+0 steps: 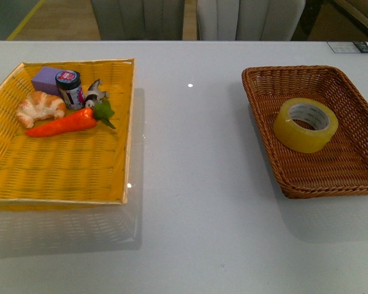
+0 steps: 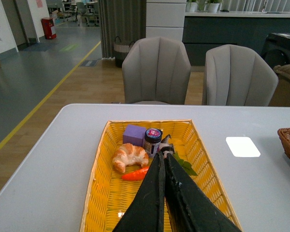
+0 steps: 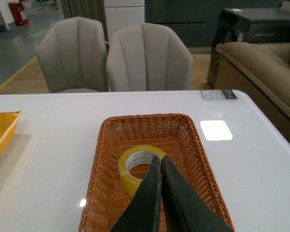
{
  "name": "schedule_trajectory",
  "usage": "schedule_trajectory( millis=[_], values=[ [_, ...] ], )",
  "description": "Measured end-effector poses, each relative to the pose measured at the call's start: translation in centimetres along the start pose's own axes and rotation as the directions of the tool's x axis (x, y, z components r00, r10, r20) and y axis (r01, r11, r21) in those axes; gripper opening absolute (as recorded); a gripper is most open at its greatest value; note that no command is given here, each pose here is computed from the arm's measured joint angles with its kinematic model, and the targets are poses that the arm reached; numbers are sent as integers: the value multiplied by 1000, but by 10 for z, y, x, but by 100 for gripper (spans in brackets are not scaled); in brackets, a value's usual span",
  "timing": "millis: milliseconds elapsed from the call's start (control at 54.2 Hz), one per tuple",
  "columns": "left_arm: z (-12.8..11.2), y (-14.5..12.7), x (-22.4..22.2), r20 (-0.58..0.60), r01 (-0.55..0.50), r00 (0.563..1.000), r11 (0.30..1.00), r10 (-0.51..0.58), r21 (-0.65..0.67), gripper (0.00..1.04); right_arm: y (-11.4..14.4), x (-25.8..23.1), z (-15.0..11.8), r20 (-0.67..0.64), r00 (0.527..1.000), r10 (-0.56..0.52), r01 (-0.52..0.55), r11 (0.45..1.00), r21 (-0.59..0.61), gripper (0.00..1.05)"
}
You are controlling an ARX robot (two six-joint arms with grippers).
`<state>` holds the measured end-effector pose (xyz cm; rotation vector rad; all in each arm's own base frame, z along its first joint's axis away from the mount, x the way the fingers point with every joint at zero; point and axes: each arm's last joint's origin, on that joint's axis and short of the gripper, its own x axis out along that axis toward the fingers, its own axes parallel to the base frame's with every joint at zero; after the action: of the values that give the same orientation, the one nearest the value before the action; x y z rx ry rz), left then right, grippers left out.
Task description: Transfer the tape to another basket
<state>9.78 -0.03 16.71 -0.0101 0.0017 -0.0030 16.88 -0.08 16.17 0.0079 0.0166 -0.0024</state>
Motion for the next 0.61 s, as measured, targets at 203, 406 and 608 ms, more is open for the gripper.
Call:
schedule_trajectory(
  millis=[203,406,608],
  values=[
    [0,0,0,0,0,1000,1000,0,0,2,0,-16,0,0,1000,-2,2,1000,-1,2],
    [0,0,0,0,0,1000,1000,0,0,2,0,-27,6,18,1000,-1,1,1000,-2,2],
    [0,0,0,0,0,1000,1000,0,0,2,0,-36,9,30,1000,-1,1,1000,-2,2]
  ],
)
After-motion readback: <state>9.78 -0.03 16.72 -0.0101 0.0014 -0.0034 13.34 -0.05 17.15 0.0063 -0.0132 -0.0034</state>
